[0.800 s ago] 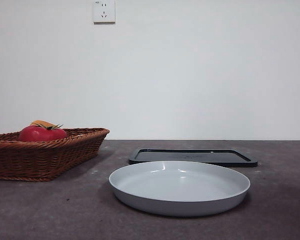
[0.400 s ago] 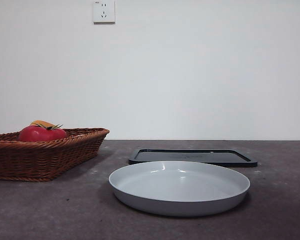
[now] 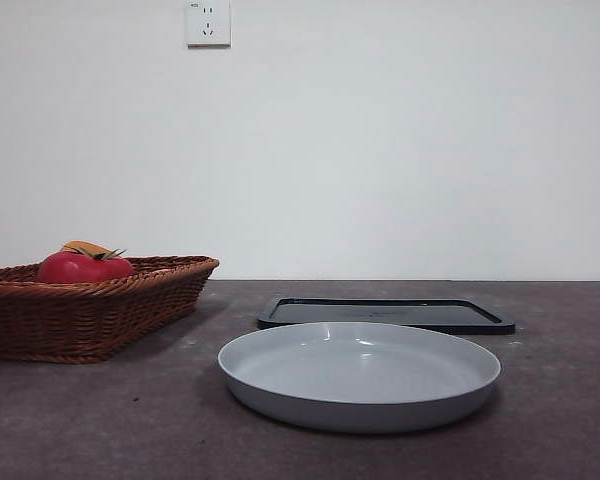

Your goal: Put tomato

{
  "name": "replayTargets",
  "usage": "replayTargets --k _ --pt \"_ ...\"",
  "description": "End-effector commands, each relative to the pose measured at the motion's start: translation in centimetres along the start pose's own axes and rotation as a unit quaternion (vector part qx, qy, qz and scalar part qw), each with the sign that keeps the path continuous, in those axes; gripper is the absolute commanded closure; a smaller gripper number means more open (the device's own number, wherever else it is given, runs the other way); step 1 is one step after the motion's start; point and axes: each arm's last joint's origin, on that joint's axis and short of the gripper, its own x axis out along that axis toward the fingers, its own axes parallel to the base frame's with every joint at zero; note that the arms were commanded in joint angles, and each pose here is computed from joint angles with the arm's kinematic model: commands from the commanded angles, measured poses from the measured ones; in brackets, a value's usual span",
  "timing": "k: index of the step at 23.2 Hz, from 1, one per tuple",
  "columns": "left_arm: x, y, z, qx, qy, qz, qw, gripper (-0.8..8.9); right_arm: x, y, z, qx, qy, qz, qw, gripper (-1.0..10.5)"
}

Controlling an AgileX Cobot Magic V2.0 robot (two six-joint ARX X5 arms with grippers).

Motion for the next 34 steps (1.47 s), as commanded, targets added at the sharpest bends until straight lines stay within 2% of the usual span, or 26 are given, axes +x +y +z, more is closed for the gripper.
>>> replayTargets --k 1,6,11,15,19,21,22,26,28,31,34 --pt "0.0 -0.7 1.8 0.047 0.031 -0.021 0.998 8.04 0.0 0.5 1.7 -0.03 0.035 0.023 0.999 9.4" --pt "0.4 -2.0 4.0 0.071 0.092 -0.049 0.992 8.04 0.4 1.5 3.7 -0.036 0.101 0.065 0.992 9.4" --pt "0.1 -4.0 5.8 0.101 0.143 -0.086 0.981 8.04 0.4 3.3 4.5 -0.063 0.166 0.114 0.977 9.4" --pt "-0.3 -4.7 5.8 0.119 0.165 -0.104 0.974 8.04 0.3 4.1 4.1 -0.084 0.185 0.142 0.969 9.4" --pt "-0.3 -4.7 5.9 0.122 0.162 -0.103 0.974 8.02 0.3 4.3 4.0 -0.09 0.186 0.15 0.967 9.4" --pt "-0.3 -4.7 5.9 0.122 0.162 -0.103 0.974 7.35 0.3 4.4 4.1 -0.09 0.184 0.15 0.967 9.2" --pt "-0.3 -4.7 5.9 0.122 0.161 -0.103 0.974 6.86 0.3 4.4 4.1 -0.09 0.183 0.15 0.967 8.8" --pt "-0.3 -4.7 5.9 0.122 0.16 -0.103 0.974 3.51 0.4 4.4 4.1 -0.089 0.183 0.149 0.968 5.1" --pt "-0.3 -4.7 5.9 0.123 0.16 -0.104 0.974 2.47 0.4 4.4 4.1 -0.088 0.183 0.15 0.968 4.5" --pt "-0.1 -4.8 6.1 0.126 0.152 -0.103 0.975 2.48 0.4 4.4 4.1 -0.088 0.183 0.149 0.968 4.5" --pt "0.7 -4.6 6.7 0.136 0.132 -0.073 0.979 2.51 0.4 4.4 4.1 -0.088 0.18 0.15 0.968 4.5"
